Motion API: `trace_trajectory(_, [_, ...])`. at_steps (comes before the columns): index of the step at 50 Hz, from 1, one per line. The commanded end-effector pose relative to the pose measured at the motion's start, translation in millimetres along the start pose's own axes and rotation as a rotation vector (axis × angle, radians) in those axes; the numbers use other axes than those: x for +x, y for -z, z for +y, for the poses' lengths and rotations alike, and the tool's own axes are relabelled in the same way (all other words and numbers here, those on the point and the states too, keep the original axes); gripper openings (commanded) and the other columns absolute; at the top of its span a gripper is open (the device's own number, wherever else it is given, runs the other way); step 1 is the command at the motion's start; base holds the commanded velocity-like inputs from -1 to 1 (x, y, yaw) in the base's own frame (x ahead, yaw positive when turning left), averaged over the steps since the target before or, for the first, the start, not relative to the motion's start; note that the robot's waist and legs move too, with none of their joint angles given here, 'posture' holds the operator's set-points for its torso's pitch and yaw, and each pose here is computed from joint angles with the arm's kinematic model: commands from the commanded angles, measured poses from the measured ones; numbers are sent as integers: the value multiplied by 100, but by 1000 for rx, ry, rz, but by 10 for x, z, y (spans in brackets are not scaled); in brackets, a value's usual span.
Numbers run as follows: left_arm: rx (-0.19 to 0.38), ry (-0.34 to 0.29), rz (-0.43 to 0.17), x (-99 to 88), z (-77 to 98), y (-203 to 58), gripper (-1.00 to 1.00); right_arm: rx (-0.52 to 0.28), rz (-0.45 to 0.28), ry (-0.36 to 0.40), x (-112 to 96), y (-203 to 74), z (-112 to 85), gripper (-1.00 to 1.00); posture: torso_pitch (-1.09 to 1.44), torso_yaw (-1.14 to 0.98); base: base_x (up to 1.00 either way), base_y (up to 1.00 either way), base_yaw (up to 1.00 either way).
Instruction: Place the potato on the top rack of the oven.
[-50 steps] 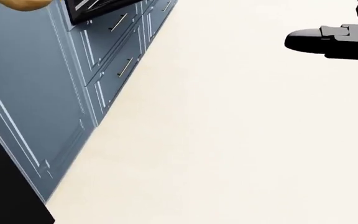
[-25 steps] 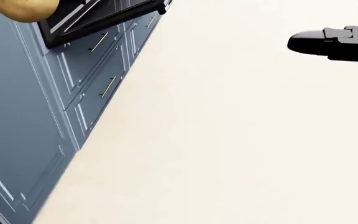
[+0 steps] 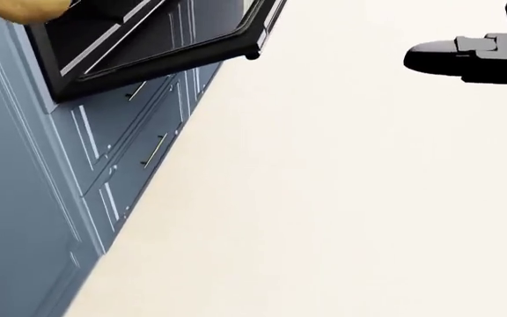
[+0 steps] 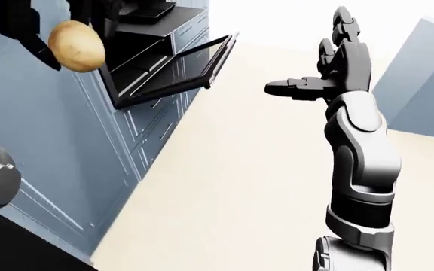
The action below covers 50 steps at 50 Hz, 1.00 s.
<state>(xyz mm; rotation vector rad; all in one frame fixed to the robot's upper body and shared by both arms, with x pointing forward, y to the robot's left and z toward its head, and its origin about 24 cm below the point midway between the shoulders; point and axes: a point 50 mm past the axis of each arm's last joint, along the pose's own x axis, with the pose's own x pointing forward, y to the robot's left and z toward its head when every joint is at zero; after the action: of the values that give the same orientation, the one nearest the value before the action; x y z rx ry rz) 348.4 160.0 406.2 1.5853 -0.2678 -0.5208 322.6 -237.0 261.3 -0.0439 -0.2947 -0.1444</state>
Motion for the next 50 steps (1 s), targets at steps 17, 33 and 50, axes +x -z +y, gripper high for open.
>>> trace_trajectory(17, [23, -67, 0, -135, 182, -59, -95, -21, -51, 37, 32, -138, -34, 100, 0, 0, 18, 0, 0])
trace_trajectory(33, [37, -44, 33, -101, 118, 5, -95, -73, -42, 49, 47, -87, -24, 100, 0, 0, 0, 0, 0])
trace_trajectory(50, [33, -44, 32, -94, 78, 21, -95, 6, -73, 2, -3, -161, -6, 100, 0, 0, 0, 0, -49])
